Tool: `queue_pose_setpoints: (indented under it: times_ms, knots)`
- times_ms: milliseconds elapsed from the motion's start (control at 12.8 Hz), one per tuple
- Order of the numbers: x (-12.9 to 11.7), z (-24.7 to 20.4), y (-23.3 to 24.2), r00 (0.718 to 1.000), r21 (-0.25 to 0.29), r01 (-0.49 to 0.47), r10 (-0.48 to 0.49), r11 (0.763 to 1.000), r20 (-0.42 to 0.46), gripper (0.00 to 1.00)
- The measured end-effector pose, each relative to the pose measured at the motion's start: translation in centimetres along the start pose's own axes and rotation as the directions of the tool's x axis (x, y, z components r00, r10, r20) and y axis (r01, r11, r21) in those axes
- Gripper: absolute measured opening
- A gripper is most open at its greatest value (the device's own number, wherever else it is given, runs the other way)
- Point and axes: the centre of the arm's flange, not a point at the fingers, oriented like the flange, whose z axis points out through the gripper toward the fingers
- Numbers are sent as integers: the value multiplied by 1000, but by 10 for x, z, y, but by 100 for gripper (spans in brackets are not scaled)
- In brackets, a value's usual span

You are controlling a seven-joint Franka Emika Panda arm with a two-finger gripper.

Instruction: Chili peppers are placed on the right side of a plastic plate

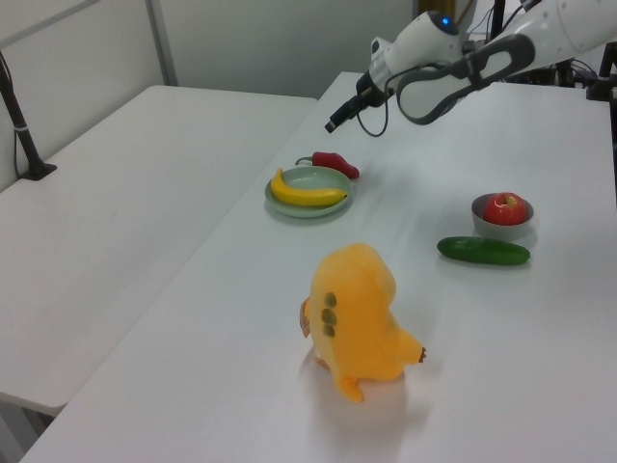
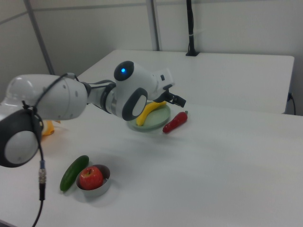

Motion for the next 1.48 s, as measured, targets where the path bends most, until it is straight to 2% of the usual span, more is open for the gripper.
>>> queue_pose_setpoints:
  times_ms: [156,313,469,625,860,1016,1172,1407,1485]
  knots:
    - [-2,-30,0,999,2,-2,2,1000,54,100]
    - [4,-71,-3,980,12,-2,0,1000,197,100]
    - [14,-114,-5,949,21,-3,-4,1000,314,100]
    - [21,-170,-7,902,26,-14,2,1000,431,100]
    - [18,-235,-16,821,-3,-75,63,997,567,100]
    - [14,-280,-35,784,-3,-78,64,997,618,100]
    - [10,-306,-62,780,30,-46,17,998,626,100]
    - [2,-307,-94,772,77,2,-51,997,633,100]
    - [3,-303,-97,780,107,37,-95,994,618,100]
